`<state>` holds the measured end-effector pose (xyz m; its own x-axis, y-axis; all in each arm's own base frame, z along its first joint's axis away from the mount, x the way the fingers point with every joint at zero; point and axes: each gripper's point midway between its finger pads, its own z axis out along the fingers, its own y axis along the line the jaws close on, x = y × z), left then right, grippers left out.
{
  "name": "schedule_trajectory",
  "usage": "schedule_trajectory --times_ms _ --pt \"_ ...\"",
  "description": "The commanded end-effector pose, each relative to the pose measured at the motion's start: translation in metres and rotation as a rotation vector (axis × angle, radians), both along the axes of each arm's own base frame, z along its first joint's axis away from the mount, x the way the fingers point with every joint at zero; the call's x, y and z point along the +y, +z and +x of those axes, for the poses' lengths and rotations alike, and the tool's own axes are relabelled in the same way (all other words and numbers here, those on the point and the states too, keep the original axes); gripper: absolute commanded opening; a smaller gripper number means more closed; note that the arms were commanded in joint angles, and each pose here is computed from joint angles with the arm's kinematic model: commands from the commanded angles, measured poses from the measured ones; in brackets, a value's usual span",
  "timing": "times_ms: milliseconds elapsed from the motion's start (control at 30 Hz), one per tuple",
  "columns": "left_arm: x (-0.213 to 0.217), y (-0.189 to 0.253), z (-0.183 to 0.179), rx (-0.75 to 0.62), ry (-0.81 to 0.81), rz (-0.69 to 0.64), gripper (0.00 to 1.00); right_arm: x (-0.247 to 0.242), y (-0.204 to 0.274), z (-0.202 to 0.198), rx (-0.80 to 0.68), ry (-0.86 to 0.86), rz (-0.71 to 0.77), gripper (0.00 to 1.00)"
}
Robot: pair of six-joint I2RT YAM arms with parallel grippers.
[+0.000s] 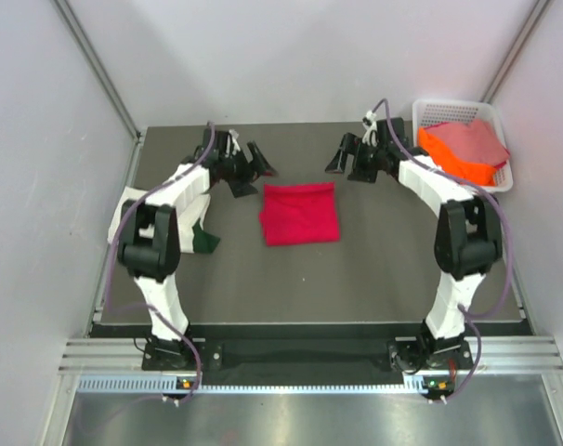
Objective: Fold and stack the t-shirts
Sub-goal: Fold the tshirt
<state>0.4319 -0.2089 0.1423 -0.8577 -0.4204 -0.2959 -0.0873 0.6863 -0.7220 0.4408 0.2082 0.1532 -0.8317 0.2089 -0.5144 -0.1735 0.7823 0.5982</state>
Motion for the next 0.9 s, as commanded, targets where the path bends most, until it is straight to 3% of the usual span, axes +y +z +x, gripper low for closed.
schedule_trajectory --times_ms 0,33,200,300,400,467,633,767,867 --pt "0.005 -0.004 0.044 -0.022 0.008 0.014 0.99 -0.008 0.021 0.057 -0.146 -0.060 0.044 0.95" --pt "0.006 0.008 0.056 -0.060 0.013 0.021 0.99 -0.009 0.023 0.060 -0.165 -0.071 0.041 1.00" --pt "0.014 0.031 0.052 -0.180 0.015 0.049 0.99 -0.010 0.040 0.043 -0.271 -0.030 0.051 0.99" --pt "0.032 0.026 0.035 -0.186 0.034 0.153 0.99 -0.015 0.028 0.027 -0.243 -0.028 0.026 0.90" --pt "0.068 0.010 0.017 -0.159 0.089 0.362 0.96 -0.015 0.011 0.009 -0.182 -0.009 0.007 0.77" --pt "0.104 -0.007 0.007 -0.133 0.165 0.577 0.96 -0.017 0.003 0.001 -0.172 -0.017 -0.004 0.69" --pt "0.160 -0.026 -0.010 -0.050 0.286 0.902 0.76 -0.020 -0.007 -0.019 -0.187 -0.036 0.010 0.66" --pt "0.191 -0.040 -0.016 0.003 0.347 1.109 0.84 -0.022 -0.003 -0.022 -0.225 -0.058 0.030 0.65" --pt "0.196 -0.059 -0.017 0.049 0.318 1.178 0.82 -0.021 -0.006 -0.024 -0.224 -0.058 0.040 0.63"
